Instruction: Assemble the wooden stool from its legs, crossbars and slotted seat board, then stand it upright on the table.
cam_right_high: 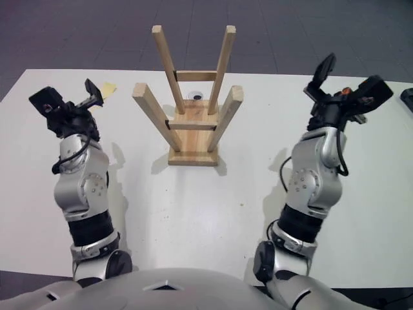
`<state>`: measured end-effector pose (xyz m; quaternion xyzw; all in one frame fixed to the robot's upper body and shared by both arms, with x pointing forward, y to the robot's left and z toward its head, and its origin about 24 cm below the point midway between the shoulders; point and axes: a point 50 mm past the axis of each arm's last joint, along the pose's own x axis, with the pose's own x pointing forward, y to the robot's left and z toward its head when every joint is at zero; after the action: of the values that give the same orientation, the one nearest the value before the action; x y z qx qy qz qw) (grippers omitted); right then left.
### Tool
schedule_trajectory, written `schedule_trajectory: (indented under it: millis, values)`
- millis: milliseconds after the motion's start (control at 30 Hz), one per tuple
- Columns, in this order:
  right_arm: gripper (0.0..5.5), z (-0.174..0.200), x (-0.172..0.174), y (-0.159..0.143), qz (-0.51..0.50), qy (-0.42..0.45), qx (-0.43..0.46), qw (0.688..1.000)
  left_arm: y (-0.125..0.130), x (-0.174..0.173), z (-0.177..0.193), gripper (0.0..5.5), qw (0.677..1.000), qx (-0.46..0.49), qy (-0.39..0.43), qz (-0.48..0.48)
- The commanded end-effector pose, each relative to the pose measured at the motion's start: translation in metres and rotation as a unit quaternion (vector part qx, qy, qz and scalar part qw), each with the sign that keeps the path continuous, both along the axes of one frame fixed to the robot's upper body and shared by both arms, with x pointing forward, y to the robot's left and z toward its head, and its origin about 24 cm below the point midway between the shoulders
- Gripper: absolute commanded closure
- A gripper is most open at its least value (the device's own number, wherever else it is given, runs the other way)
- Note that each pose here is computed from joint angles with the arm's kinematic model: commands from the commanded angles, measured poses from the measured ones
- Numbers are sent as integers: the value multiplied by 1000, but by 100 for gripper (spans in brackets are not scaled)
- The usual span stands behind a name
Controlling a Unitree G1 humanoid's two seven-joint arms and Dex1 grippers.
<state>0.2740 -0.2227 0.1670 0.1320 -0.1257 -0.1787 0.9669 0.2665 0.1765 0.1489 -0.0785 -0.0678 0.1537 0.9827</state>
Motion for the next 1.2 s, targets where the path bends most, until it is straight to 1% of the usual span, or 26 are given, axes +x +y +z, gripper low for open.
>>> schedule_trajectory:
  millis: [33, 67, 100, 133, 233, 333, 400, 467, 567, 633, 700, 767, 867, 900, 967, 1167, 1200]
  values:
    - [12, -9, -13, 84, 197, 16, -16, 980, -62, -10, 11, 10, 982, 65, -13, -177]
    - [12, -11, -20, 101, 231, 19, -6, 973, -77, -12, 9, 10, 974, 72, -6, -215]
    - [12, -14, -24, 111, 247, 25, -7, 969, -87, -13, 6, 10, 967, 82, 1, -240]
    - [12, -15, -25, 114, 251, 30, -7, 967, -92, -13, 4, 10, 963, 89, 9, -254]
    - [12, -19, -18, 99, 209, 47, -6, 977, -89, -5, -4, 10, 965, 95, 40, -241]
    - [12, -24, -17, 94, 178, 66, -13, 982, -81, -1, -8, 10, 972, 88, 57, -209]
    - [12, -19, -14, 83, 149, 51, -13, 987, -68, 0, -9, 10, 983, 61, 64, -159]
    - [12, -2, -18, 73, 142, 2, -12, 990, -45, 0, -13, 10, 994, 21, 69, -85]
    - [12, 30, -33, 62, 142, -70, -4, 987, -14, -2, -22, 10, 997, -27, 77, 10]
    - [12, 47, -42, 59, 151, -103, 3, 983, -3, -1, -31, 10, 994, -48, 89, 44]
    - [12, 57, -50, 68, 205, -125, 32, 970, 0, 0, -37, 10, 992, -60, 95, 59]
    - [12, 52, -51, 82, 266, -97, 44, 958, -2, 3, -38, 10, 992, -65, 92, 58]
    - [12, 26, -45, 92, 294, -10, 44, 955, -8, 8, -36, 10, 993, -65, 85, 44]
    - [33, 17, -43, 95, 301, 15, 51, 952, -10, 9, -35, 10, 994, -64, 83, 39]
    - [55, 8, -41, 98, 299, 40, 69, 951, -10, 11, -35, 10, 994, -63, 81, 39]
    - [141, -3, -40, 95, 284, 68, 87, 952, -7, 12, -36, 10, 994, -63, 81, 45]
    - [162, -4, -40, 95, 284, 69, 90, 952, -7, 12, -36, 10, 994, -63, 81, 46]
